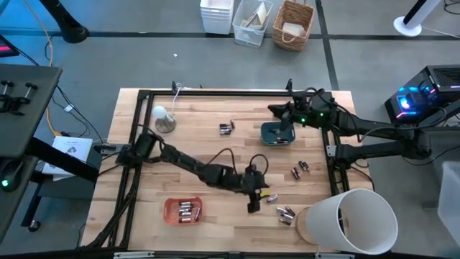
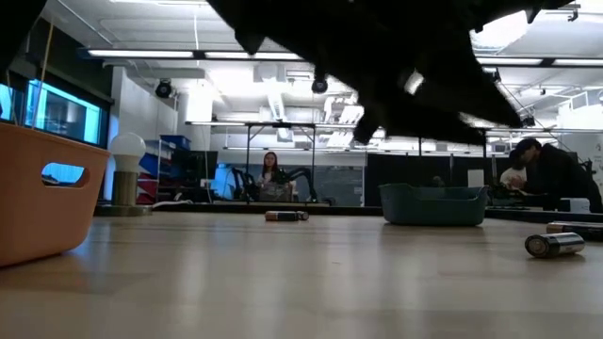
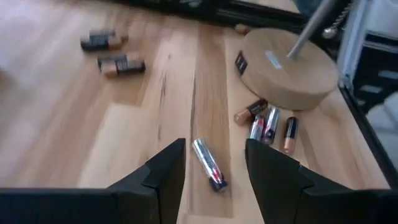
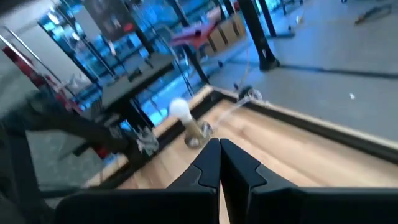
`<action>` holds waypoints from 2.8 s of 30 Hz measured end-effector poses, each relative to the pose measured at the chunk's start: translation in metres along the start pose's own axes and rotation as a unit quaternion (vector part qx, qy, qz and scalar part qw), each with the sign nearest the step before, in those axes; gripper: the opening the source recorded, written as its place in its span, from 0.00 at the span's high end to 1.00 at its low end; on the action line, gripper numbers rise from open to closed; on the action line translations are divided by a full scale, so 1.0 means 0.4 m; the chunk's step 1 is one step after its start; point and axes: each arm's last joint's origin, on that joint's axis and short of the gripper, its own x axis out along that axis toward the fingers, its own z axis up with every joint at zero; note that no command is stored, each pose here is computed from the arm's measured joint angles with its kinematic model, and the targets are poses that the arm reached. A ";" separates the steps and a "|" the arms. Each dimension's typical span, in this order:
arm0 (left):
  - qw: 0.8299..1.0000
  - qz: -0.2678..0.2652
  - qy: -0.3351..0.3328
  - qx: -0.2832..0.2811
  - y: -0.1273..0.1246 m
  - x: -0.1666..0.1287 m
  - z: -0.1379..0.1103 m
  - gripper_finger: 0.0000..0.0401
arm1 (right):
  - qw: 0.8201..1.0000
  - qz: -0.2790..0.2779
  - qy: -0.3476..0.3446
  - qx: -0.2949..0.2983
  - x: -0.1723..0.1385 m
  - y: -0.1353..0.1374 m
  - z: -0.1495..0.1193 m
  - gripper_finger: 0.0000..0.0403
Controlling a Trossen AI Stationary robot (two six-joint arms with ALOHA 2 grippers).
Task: Sort batteries
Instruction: Put the silver battery into the orange bin, then put the black battery into the blue bin
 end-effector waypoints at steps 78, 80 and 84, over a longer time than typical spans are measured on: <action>0.941 -0.012 0.338 -0.019 -0.179 -0.526 -0.308 0.81 | 1.000 0.011 0.002 0.009 0.003 -0.001 0.002 1.00; 0.938 0.000 0.346 -0.021 -0.168 -0.526 -0.307 0.74 | 0.999 0.033 0.003 0.001 0.002 0.005 0.005 1.00; 0.948 0.017 0.315 -0.031 -0.141 -0.555 -0.258 0.65 | 0.999 0.045 -0.004 -0.004 -0.001 0.013 0.017 0.99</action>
